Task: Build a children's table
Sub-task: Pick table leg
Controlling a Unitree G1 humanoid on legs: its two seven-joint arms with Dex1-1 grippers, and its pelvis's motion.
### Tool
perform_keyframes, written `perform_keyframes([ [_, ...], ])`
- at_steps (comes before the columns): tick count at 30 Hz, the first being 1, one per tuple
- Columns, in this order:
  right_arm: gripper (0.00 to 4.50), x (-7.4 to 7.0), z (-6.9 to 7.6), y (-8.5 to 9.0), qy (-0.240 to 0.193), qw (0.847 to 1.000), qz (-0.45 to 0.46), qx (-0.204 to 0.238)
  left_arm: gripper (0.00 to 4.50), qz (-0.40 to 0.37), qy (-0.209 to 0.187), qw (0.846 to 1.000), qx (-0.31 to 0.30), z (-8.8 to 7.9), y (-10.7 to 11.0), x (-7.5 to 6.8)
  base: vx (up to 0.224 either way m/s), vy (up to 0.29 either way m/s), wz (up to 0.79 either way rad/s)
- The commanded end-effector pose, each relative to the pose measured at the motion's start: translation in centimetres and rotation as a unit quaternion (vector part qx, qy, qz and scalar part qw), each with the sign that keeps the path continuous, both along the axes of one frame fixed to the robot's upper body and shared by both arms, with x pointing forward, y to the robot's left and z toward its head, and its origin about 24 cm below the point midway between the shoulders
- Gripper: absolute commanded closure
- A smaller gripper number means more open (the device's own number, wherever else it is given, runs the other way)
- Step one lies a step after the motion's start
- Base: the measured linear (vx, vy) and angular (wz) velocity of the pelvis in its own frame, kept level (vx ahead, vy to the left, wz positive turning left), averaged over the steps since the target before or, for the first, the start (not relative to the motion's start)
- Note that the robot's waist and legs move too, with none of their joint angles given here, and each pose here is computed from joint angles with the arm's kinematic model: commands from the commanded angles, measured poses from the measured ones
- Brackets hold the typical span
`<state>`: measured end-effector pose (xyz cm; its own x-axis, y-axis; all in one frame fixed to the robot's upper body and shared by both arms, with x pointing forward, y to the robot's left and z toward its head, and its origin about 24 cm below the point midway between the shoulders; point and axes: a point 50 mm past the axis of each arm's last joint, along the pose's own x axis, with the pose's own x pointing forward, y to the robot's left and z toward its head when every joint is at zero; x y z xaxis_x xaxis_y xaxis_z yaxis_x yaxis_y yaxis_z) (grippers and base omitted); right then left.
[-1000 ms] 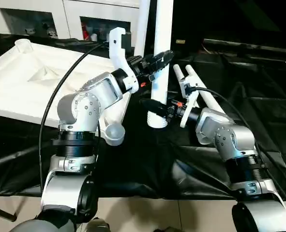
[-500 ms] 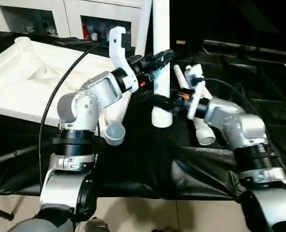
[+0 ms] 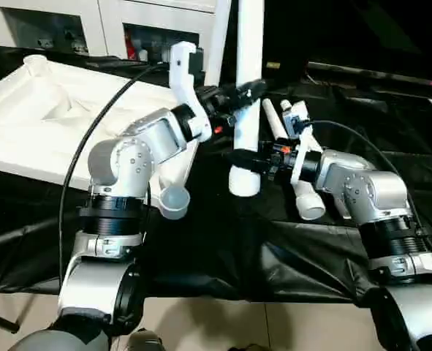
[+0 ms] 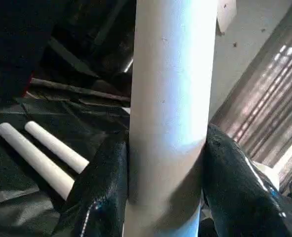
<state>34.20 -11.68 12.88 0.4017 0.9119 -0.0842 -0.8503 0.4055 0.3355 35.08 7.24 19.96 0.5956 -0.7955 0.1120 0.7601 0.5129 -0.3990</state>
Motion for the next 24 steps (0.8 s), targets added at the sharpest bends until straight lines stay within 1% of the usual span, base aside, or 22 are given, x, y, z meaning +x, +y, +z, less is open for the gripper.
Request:
perform_keyframes([
  [1, 1.43, 0.05, 0.38, -0.39, -0.003, 1.0, -0.001, -0.005, 2.62, -0.015, -0.016, 1.0, 0.007, 0.81, -0.71, -0.09, 0.0, 0.0, 0.0],
  [5, 1.43, 0.0, 0.22, -0.4, 0.0, 1.0, 0.0, -0.008, 2.62, -0.022, -0.017, 1.0, 0.008, 0.78, -0.85, -0.28, 0.0, 0.0, 0.0],
  [9, 1.43, -0.2, -0.29, -0.25, 0.006, 1.0, 0.01, -0.024, 2.62, -0.033, -0.02, 0.999, 0.014, 0.72, -0.87, -0.43, 0.0, 0.0, 0.0],
  [24, 1.43, -0.48, -0.17, -0.62, 0.01, 0.999, 0.023, -0.03, 2.62, -0.034, -0.029, 0.998, 0.042, 0.32, -0.58, -0.14, 0.0, 0.0, 0.0],
])
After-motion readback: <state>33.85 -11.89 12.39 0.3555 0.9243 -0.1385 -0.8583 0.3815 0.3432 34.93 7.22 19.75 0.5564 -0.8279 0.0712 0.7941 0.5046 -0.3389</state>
